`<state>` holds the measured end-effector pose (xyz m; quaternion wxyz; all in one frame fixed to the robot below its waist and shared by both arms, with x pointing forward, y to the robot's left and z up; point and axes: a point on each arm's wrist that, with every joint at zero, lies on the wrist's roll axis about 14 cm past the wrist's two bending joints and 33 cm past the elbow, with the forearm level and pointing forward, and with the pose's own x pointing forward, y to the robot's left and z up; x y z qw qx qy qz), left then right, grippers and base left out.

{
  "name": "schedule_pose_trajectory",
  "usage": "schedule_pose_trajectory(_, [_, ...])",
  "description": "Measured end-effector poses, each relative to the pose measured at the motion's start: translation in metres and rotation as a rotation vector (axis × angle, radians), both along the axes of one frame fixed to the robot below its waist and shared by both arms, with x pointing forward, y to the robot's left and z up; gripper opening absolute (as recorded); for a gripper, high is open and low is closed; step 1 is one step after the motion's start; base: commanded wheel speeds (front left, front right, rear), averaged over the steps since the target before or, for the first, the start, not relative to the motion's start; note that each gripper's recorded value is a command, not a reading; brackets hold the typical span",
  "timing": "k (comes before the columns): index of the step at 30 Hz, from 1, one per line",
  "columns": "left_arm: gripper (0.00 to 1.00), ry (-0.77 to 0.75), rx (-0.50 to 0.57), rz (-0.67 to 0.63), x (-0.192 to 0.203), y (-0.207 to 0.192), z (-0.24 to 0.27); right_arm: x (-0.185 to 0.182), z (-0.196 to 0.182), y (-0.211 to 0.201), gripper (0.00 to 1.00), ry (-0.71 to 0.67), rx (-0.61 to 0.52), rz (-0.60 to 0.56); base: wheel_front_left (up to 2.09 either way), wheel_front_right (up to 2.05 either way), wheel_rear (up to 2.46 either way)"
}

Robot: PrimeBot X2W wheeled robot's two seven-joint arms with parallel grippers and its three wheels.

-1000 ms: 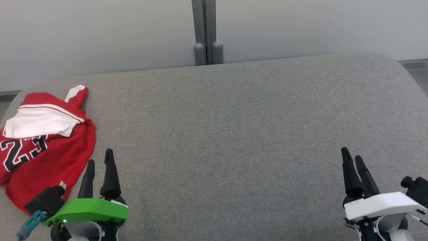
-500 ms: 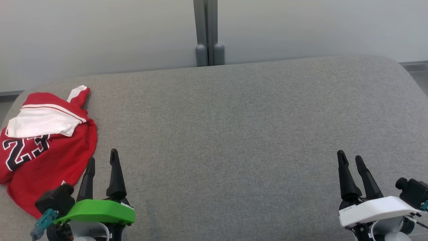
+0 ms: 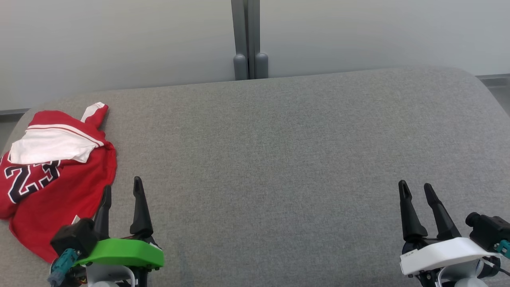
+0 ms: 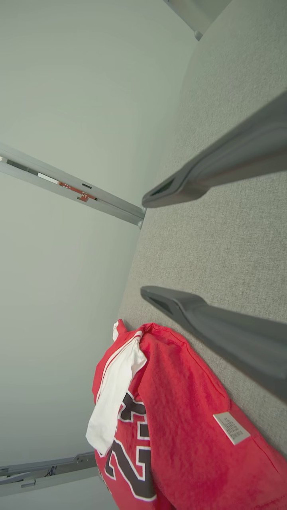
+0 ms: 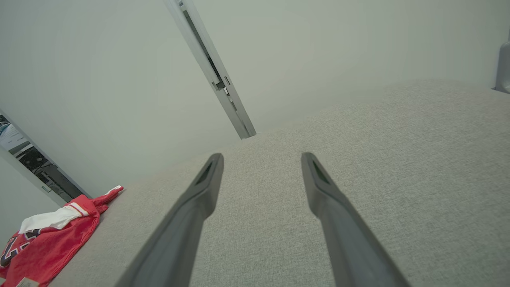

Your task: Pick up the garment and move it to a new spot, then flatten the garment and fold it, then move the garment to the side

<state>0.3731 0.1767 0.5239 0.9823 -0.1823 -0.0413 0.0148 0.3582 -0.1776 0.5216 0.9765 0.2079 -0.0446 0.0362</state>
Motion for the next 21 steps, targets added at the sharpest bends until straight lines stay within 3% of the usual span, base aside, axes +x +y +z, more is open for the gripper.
schedule_pose_trajectory(21, [1.00,-0.040,0.173,0.015,-0.0068,0.0006,0.0058,-0.0041,0.0055,0.0099,1.00,-0.044,-0.182,0.032,0.00,0.00,0.00])
